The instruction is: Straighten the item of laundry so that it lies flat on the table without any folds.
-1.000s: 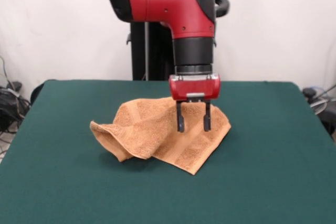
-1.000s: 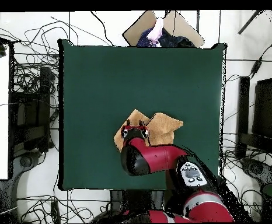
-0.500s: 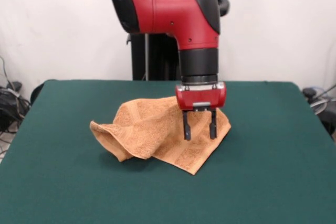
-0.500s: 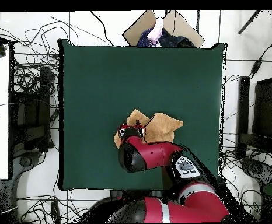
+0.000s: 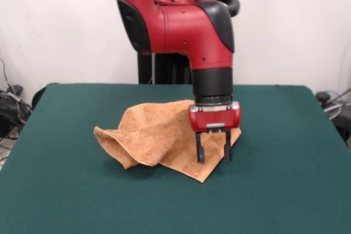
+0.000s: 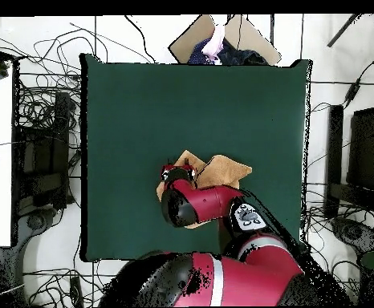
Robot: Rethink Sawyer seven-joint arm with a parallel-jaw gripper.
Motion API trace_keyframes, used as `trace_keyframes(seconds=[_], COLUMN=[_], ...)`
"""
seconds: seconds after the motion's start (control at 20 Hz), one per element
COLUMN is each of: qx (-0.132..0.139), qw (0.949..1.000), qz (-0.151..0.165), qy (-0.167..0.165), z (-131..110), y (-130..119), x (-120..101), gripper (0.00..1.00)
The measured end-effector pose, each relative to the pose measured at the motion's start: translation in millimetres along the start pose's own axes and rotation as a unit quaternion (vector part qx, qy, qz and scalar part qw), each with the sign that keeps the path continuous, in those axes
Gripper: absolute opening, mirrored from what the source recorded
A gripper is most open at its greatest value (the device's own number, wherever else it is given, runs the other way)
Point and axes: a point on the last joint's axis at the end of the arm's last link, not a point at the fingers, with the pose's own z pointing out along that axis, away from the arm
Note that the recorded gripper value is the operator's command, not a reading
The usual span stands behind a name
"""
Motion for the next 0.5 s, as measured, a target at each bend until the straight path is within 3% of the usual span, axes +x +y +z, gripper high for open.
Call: trace_keyframes(seconds=[0.35, 0.5], qx=[0.006, 0.021], qw=[1.0, 0.9997], qz=[-0.005, -0.013], qy=[-0.004, -0.003], z=[10, 13], y=[-3, -9], x=[-4, -4], gripper=[1.0, 1.0])
